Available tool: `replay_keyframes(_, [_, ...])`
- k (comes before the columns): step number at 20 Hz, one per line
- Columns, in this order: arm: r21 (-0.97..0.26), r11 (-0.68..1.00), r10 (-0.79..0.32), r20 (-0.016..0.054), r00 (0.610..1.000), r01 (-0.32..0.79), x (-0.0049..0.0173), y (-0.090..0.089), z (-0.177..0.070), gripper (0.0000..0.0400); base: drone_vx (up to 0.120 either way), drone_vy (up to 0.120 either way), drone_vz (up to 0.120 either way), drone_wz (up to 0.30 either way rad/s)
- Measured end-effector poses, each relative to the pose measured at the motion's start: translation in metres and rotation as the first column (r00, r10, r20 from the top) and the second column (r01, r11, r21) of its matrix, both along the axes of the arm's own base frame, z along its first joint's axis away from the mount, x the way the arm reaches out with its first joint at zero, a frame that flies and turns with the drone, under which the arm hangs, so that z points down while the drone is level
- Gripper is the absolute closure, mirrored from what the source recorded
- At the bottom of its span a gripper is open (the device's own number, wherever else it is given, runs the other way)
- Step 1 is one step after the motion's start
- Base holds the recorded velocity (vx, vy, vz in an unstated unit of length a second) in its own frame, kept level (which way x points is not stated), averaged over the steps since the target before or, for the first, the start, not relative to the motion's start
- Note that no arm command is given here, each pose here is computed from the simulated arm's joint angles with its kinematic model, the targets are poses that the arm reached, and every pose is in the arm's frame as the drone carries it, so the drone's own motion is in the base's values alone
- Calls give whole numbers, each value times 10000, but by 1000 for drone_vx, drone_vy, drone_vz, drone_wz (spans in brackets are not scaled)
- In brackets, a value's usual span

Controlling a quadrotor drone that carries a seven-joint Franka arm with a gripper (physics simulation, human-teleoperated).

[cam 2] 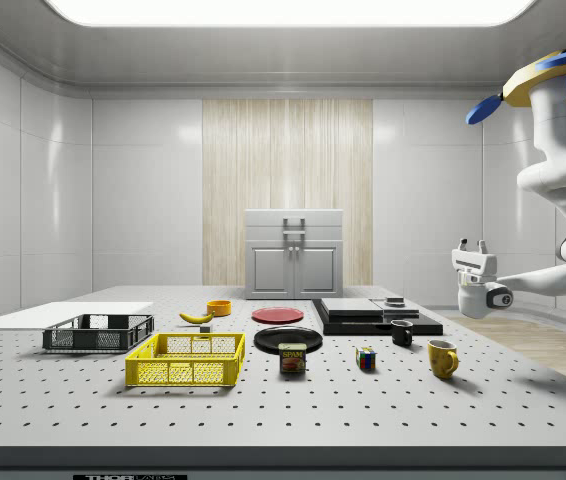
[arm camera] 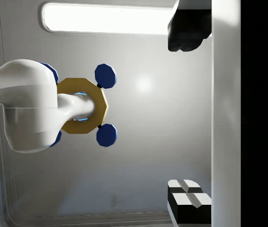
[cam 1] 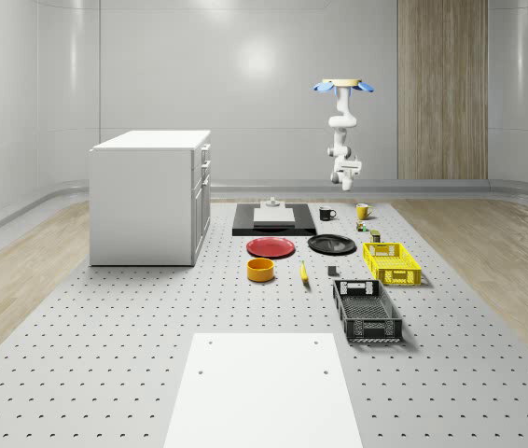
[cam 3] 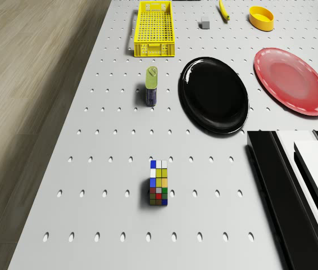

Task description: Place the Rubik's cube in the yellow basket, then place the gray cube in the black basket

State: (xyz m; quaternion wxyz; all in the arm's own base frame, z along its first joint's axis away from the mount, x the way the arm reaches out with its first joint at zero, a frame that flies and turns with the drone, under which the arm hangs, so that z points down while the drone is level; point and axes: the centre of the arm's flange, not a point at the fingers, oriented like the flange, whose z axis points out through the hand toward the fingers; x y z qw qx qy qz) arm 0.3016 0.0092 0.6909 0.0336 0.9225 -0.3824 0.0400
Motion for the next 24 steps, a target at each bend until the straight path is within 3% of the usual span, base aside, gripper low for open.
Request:
replay_keyframes(7, [-2070, 9783, -53, 56, 10000, 64, -4, 203, -42, 0, 120, 0, -34, 0])
replay_keyframes(13, [-6464, 7627, -161, 139, 9998, 212, 1, 617, -300, 0, 120, 0, -100, 0])
replay_keyframes(16, [-9051, 4241, -229, 227, 9995, 303, 11, 839, -662, 0, 120, 0, -120, 0])
replay_keyframes(18, [-9946, 984, -260, 312, 9992, 336, 22, 895, -994, 0, 120, 0, -120, 0])
replay_keyframes(20, [-9694, -2431, -265, 404, 9988, 328, 34, 836, -1328, 0, 120, 0, -120, 0])
replay_keyframes(24, [-6893, -7241, -206, 535, 9984, 219, 49, 513, -1775, 0, 120, 0, -120, 0])
